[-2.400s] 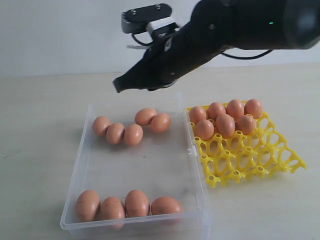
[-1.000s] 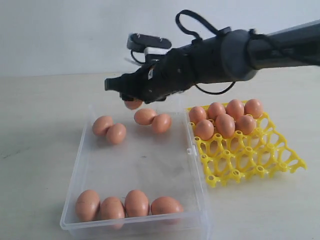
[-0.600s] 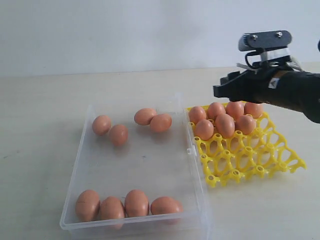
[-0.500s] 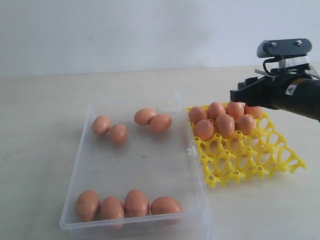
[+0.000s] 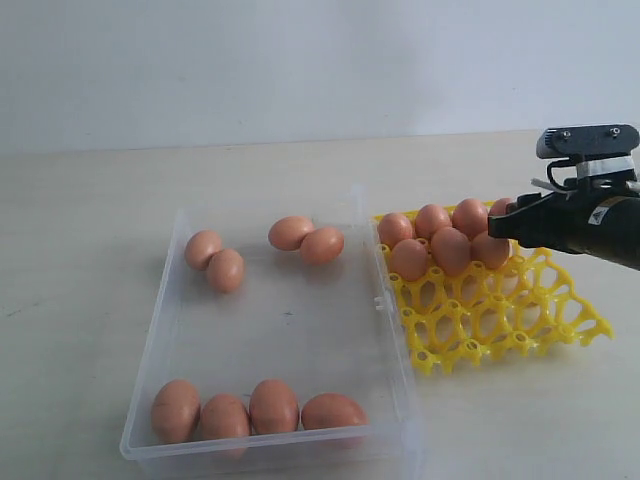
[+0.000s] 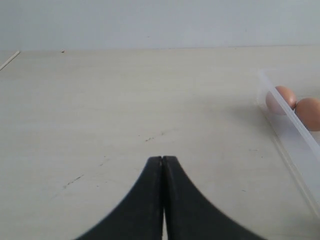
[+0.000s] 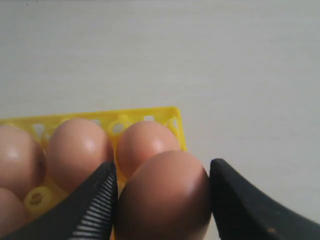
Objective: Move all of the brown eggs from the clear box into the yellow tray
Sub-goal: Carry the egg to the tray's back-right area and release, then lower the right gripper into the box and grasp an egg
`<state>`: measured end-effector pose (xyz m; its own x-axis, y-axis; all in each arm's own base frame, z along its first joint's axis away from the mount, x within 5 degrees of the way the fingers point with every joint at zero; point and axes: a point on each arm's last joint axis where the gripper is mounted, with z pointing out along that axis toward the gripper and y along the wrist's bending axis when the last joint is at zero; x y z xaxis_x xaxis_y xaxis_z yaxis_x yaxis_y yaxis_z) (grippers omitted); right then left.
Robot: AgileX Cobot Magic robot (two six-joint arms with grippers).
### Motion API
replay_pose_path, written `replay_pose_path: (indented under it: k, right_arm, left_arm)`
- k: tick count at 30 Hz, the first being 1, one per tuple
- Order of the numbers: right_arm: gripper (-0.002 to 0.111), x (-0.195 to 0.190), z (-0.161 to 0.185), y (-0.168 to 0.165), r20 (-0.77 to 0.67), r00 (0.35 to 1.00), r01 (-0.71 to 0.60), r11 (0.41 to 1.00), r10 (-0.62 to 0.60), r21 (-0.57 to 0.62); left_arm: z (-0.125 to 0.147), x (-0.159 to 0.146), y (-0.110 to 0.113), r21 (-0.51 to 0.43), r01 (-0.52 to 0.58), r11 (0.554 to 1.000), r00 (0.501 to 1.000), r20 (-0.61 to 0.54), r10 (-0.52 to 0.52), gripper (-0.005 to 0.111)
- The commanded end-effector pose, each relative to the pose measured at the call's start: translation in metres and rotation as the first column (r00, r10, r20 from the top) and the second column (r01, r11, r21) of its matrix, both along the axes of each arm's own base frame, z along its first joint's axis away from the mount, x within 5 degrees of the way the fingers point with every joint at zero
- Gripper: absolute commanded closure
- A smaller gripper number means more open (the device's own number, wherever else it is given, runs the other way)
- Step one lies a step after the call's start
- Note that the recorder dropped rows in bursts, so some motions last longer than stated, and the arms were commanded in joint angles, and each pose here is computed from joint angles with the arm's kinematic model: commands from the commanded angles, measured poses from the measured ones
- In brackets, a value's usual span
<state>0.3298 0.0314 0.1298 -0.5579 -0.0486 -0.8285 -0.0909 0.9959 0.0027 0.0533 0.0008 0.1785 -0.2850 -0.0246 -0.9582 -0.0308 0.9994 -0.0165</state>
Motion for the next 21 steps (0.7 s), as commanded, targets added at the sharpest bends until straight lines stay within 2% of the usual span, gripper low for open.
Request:
replay_pose_path:
  k: [1,3,5,9,11,13,16,21]
  right_arm:
    - [0.061,0.002,0.000,-0.002,0.033,0.999,-0.001,1.000,0.002,-0.011]
    - [0.049,0.003,-0.005,-0.002,0.019,1.000,-0.001,1.000,0.002,-0.013]
    - [0.045,0.004,-0.006,-0.002,0.024,1.000,-0.001,1.000,0.002,-0.012]
    - [0.047,0.009,0.011,0.000,0.063,0.998,-0.005,1.000,0.006,-0.010]
    - [0.057,0.010,0.031,0.005,0.082,0.996,-0.023,1.000,0.024,-0.010]
    - [0.072,0.011,0.051,0.016,0.095,0.994,-0.058,0.998,0.059,-0.012]
    - [0.105,0.014,0.077,0.044,0.058,0.985,-0.159,0.986,0.162,-0.046]
    - [0.108,0.021,0.106,0.113,-0.107,0.939,-0.335,0.939,0.327,-0.076]
  left_arm:
    - [0.003,0.000,0.000,-0.010,0.003,1.000,1.000,0.024,-0.003,0.107]
    - [0.003,0.000,0.000,-0.010,0.003,1.000,1.000,0.024,-0.003,0.107]
    - [0.003,0.000,0.000,-0.010,0.003,1.000,1.000,0.024,-0.003,0.107]
    - [0.003,0.000,0.000,-0.010,0.003,1.000,1.000,0.024,-0.003,0.107]
    - [0.003,0.000,0.000,-0.010,0.003,1.000,1.000,0.024,-0.003,0.107]
    - [0.003,0.000,0.000,-0.010,0.003,1.000,1.000,0.024,-0.003,0.107]
    - [0.003,0.000,0.000,-0.010,0.003,1.000,1.000,0.024,-0.003,0.107]
    - [0.003,0.000,0.000,-0.010,0.003,1.000,1.000,0.024,-0.003,0.107]
